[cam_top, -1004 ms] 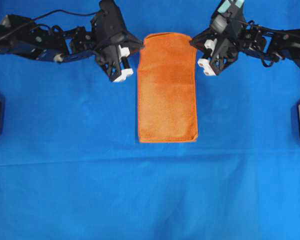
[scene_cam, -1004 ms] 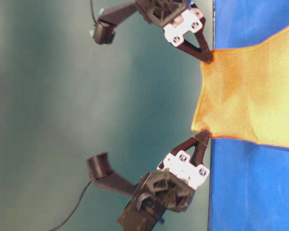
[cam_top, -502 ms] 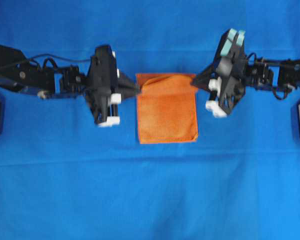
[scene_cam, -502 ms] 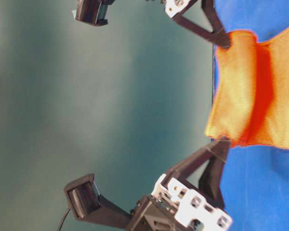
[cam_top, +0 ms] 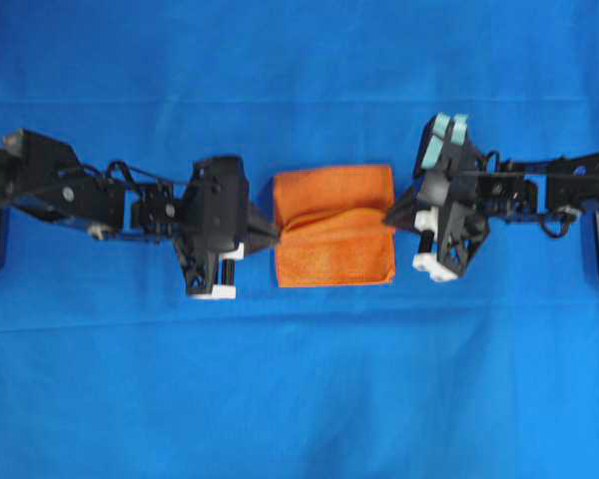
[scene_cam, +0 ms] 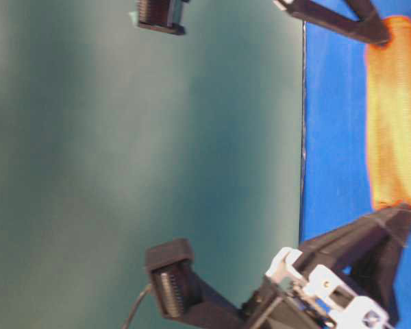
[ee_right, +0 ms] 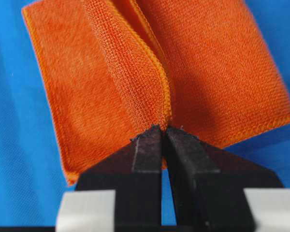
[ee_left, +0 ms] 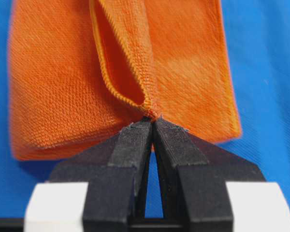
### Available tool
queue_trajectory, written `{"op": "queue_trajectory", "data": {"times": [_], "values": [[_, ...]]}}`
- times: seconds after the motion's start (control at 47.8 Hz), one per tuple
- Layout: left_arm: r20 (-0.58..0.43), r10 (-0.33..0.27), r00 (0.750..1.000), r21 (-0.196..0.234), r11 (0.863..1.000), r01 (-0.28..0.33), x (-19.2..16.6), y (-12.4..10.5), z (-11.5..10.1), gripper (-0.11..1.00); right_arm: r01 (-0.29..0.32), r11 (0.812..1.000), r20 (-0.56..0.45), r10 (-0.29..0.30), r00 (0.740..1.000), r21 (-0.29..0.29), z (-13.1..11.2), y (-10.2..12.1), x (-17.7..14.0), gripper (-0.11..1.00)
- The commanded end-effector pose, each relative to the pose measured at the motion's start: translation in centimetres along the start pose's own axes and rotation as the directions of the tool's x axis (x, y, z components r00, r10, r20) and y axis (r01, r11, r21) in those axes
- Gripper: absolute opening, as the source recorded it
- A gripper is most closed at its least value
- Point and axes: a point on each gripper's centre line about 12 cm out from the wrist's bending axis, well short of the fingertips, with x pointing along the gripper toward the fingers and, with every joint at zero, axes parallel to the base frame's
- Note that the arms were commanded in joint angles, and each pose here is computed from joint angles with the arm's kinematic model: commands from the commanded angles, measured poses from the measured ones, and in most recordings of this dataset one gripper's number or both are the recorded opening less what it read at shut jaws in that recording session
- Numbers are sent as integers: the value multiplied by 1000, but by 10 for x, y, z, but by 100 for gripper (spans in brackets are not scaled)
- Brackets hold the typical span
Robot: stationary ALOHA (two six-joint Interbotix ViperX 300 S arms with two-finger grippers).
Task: Fold the orange towel.
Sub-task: 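Fold the far half of the strip toward the near end with both grippers, then open both grippers to release the folded towel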
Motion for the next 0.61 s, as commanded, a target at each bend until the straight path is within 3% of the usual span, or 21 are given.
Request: {"op": "queue_trajectory", "data": {"times": [0.0,0.439,0.481,0.586], "values": [[22,-8,1000,0,1000,8,2,-4,5,1,-10,1000,-5,10,1000,3,-1,6,5,3],[22,-8,1000,-20,1000,9,3,-4,4,4,-26,1000,4,26,1000,16,-1,14,9,5],[20,-9,1000,-20,1000,9,3,-5,3,10,-30,999,6,30,1000,13,0,16,10,12],[20,-9,1000,-21,1000,10,2,-5,3,36,-47,999,26,47,999,3,5,23,10,42]]}}
